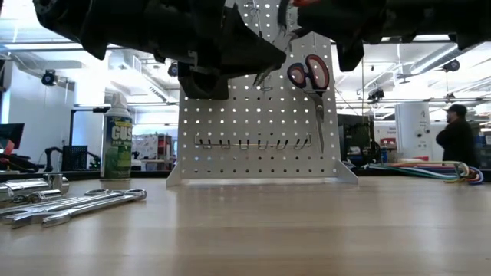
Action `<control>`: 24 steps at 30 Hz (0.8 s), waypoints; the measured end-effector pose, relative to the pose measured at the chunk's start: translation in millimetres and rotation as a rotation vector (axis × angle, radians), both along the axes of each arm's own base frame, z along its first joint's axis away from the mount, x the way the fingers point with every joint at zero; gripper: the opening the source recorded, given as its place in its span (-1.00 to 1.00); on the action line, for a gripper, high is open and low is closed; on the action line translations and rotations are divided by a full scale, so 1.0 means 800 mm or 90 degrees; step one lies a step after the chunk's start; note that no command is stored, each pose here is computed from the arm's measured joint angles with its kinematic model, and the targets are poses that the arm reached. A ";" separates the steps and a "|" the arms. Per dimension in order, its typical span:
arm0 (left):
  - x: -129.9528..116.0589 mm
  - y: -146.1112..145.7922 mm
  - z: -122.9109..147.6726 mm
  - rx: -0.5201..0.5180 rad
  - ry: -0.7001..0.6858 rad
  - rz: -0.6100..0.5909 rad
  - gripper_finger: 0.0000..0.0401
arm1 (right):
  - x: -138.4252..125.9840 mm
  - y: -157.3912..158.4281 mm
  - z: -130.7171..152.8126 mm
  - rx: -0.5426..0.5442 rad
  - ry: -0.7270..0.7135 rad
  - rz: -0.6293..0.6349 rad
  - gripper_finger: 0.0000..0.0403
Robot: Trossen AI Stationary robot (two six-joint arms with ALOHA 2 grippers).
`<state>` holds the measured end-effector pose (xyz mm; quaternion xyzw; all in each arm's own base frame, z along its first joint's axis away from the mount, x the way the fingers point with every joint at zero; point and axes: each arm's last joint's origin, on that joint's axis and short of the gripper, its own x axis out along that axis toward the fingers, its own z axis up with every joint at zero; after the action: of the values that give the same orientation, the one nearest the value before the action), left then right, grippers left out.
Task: Hang tools onto peg board
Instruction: Hang the black pliers on the pegboard
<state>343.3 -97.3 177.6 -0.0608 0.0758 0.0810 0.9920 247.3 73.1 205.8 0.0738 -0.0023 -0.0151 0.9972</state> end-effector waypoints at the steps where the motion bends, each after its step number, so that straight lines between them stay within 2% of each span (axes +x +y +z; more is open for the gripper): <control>1: 0.000 0.000 0.000 -0.001 -0.001 0.000 -0.64 | 0.000 0.000 0.000 -0.002 0.001 -0.001 -0.92; 10: -0.002 0.001 0.004 -0.007 0.001 0.004 -0.44 | -0.003 -0.006 0.007 -0.025 -0.001 -0.015 -0.92; 15: -0.010 0.003 0.012 -0.011 0.037 0.009 -0.40 | -0.014 -0.014 0.019 -0.047 0.017 -0.032 -0.92; 19: -0.019 0.002 0.017 -0.013 0.076 -0.001 -0.38 | -0.027 -0.026 0.033 -0.070 0.021 -0.077 -0.92; 24: -0.026 0.001 0.026 -0.018 0.085 -0.001 -0.38 | -0.053 -0.041 0.050 -0.137 0.050 -0.144 -0.92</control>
<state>322.7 -96.7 198.3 -0.0689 0.1428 0.0833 0.9838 205.2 40.5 245.6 -0.0347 0.0271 -0.1300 0.9905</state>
